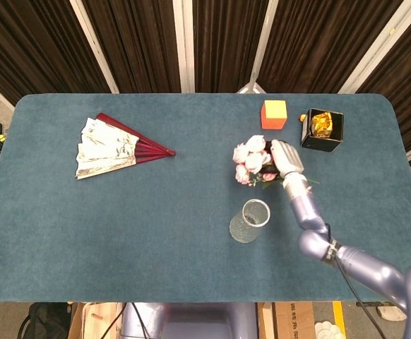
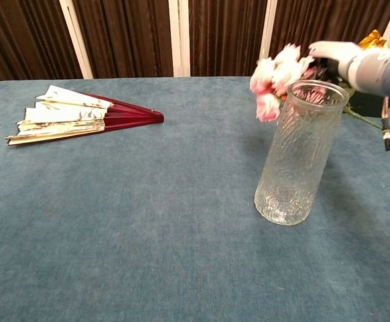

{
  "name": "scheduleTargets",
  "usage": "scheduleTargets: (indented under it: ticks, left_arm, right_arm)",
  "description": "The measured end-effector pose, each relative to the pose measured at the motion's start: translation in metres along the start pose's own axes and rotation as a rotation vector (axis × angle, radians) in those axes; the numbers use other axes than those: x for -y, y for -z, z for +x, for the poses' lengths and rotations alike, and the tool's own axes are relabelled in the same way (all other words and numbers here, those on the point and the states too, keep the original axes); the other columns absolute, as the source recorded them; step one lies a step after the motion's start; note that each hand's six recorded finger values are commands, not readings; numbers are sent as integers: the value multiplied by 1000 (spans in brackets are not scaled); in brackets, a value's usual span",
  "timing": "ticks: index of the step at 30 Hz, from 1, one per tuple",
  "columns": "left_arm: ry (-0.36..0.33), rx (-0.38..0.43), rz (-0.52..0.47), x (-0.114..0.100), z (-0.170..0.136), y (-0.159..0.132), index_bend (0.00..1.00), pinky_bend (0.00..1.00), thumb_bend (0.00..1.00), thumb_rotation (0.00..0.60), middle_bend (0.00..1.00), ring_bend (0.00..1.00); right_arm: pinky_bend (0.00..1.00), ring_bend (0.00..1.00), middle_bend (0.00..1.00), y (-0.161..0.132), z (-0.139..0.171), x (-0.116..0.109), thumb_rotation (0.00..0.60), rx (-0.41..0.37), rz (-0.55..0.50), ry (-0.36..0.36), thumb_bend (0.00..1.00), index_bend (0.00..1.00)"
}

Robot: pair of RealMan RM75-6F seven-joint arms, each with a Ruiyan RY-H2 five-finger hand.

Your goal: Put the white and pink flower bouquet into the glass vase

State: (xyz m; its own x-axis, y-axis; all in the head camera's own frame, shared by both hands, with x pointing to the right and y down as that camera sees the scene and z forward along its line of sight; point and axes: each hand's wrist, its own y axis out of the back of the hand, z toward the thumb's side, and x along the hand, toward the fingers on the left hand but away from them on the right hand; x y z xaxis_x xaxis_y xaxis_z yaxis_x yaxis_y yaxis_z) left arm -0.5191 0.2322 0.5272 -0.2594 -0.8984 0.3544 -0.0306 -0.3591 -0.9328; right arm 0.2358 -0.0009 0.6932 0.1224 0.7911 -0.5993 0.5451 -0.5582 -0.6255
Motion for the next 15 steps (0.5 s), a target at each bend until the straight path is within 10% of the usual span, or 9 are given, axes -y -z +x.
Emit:
scheduleTargets:
  ticks: [15]
  left_arm:
    - [10, 31, -21, 0, -2, -5, 110, 30, 250, 600, 0, 0]
  right_arm:
    - [138, 542, 571, -36, 44, -113, 600, -139, -453, 190, 498, 663]
